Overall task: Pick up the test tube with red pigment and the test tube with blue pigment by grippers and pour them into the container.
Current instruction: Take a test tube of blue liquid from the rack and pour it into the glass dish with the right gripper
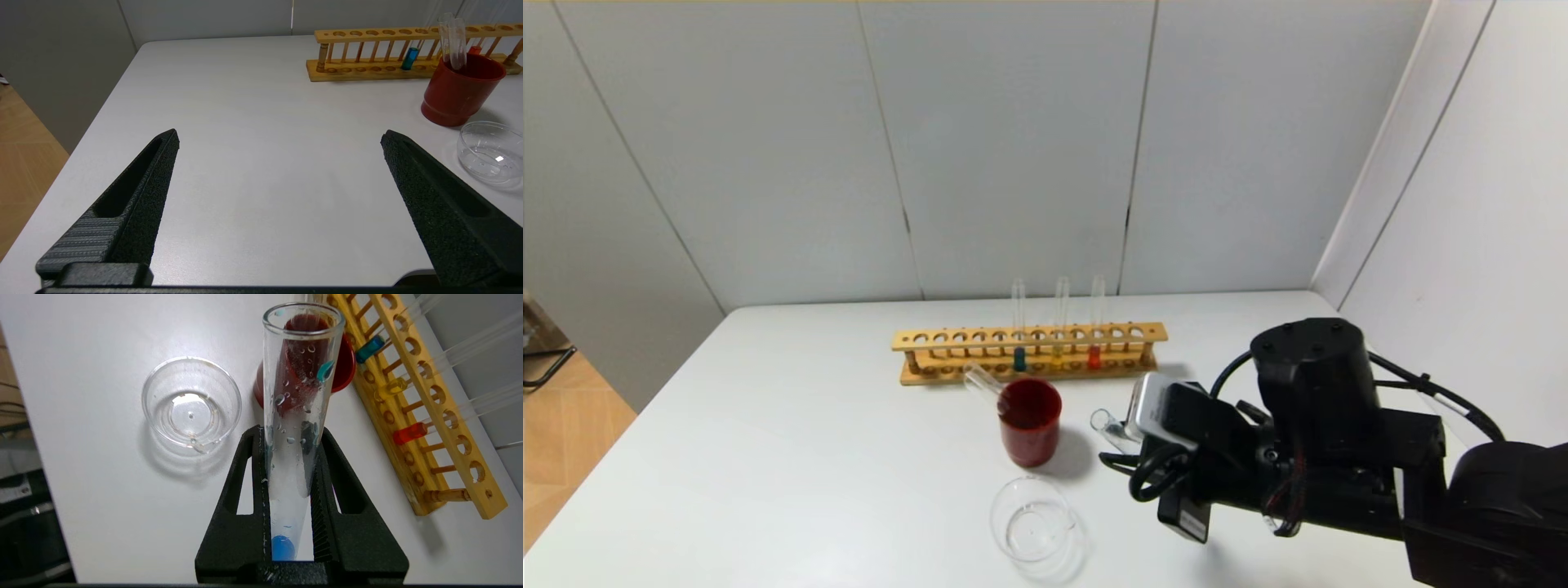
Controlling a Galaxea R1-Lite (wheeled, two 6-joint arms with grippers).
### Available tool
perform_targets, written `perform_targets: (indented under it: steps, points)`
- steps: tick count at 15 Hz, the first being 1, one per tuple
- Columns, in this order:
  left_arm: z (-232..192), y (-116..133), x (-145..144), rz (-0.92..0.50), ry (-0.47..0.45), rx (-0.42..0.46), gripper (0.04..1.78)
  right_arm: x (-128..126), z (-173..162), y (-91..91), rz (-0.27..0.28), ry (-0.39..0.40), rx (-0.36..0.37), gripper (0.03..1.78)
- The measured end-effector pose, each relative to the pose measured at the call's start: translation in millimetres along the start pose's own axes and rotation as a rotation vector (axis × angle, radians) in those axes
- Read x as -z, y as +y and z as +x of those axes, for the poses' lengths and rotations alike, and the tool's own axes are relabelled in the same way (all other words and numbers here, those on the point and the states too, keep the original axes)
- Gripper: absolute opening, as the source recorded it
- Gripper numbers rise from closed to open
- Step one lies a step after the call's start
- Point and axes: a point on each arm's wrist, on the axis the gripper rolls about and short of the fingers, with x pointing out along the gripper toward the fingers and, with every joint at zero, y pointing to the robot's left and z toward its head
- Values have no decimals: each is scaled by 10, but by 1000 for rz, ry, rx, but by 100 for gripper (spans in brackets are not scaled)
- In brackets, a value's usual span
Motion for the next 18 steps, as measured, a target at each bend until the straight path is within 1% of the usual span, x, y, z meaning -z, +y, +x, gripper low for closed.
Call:
perform_targets:
  steps: [3,4,6,9,11,13,15,18]
  points:
    - [0,0,0,0,0,0,175,37,237,-10,-57,85,63,36]
    - [0,0,0,0,0,0,175,39,319,-23,-92,103,73,36]
    - [0,0,0,0,0,0,175,71,428,-17,-177,136,50,36]
    - [0,0,0,0,0,0,175,145,494,17,-309,228,-4,36]
    - [0,0,0,0,0,1,175,140,508,21,-393,257,-35,36]
    - [0,0,0,0,0,1,175,105,515,34,-461,289,-51,36]
    - [0,0,0,0,0,0,175,17,542,55,-502,303,-60,36]
    - [0,0,0,0,0,0,175,-110,585,139,-533,303,-101,36]
